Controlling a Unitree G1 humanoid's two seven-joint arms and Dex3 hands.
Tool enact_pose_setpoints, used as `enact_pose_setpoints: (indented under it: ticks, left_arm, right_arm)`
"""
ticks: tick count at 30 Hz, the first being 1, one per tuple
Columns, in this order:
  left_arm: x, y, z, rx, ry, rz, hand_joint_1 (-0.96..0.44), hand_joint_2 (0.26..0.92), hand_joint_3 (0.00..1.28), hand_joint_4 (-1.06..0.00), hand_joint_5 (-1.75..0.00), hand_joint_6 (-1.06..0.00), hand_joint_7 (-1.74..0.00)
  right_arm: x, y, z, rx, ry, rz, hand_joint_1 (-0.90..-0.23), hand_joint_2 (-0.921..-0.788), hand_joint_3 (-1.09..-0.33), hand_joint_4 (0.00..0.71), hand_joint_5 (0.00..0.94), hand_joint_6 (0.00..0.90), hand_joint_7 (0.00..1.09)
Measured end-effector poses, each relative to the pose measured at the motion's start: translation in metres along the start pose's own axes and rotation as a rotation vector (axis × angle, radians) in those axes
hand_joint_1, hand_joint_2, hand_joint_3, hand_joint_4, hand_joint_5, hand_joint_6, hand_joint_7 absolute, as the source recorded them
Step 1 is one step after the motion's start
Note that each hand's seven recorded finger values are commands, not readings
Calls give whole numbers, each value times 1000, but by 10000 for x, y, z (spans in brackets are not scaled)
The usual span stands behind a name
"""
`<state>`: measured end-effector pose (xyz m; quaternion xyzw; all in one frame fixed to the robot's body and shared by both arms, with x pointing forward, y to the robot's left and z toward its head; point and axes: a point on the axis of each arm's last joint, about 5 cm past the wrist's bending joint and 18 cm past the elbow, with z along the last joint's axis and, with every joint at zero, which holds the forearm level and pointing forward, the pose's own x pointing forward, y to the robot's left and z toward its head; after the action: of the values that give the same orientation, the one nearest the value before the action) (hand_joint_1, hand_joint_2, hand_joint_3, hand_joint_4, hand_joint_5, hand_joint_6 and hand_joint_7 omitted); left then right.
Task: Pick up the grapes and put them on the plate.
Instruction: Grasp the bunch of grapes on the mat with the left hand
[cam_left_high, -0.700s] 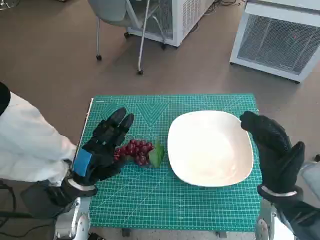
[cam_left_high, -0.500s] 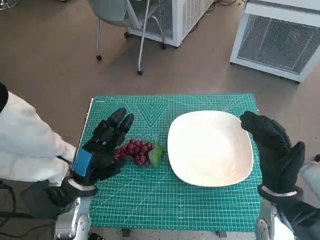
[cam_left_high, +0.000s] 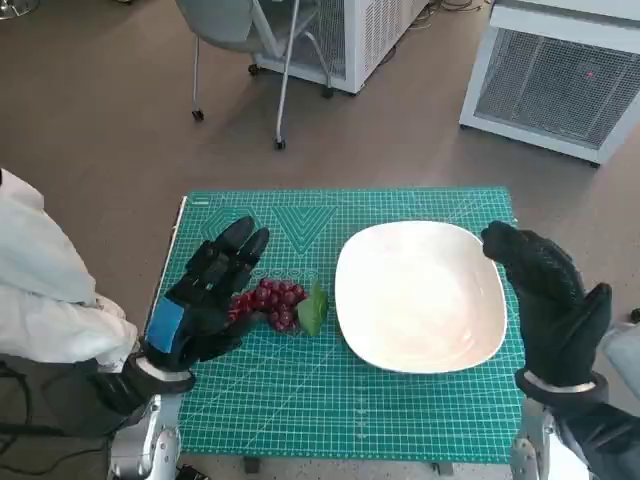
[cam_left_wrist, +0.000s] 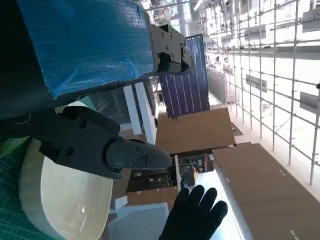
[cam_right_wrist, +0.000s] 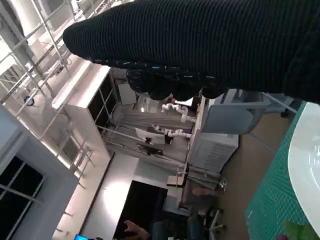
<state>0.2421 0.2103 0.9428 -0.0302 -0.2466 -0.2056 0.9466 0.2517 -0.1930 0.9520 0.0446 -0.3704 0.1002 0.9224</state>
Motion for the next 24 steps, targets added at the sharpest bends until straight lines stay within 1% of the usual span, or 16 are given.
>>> enact_pose_setpoints:
  ticks: [8,24]
  left_arm:
    - [0,1,1,0,0,-2,-328,921,180,-195,-1,-158,-299]
    - [1,2,2,1,0,-4,-323,921,181,-195,-1,-143,-314]
  right_arm:
    - [2,6,1,-13,2,11,-473,-921,-541,664,4,256,784]
    - [-3,0,1,-16,-5,11,-467,-921,-544,657,1,249,778]
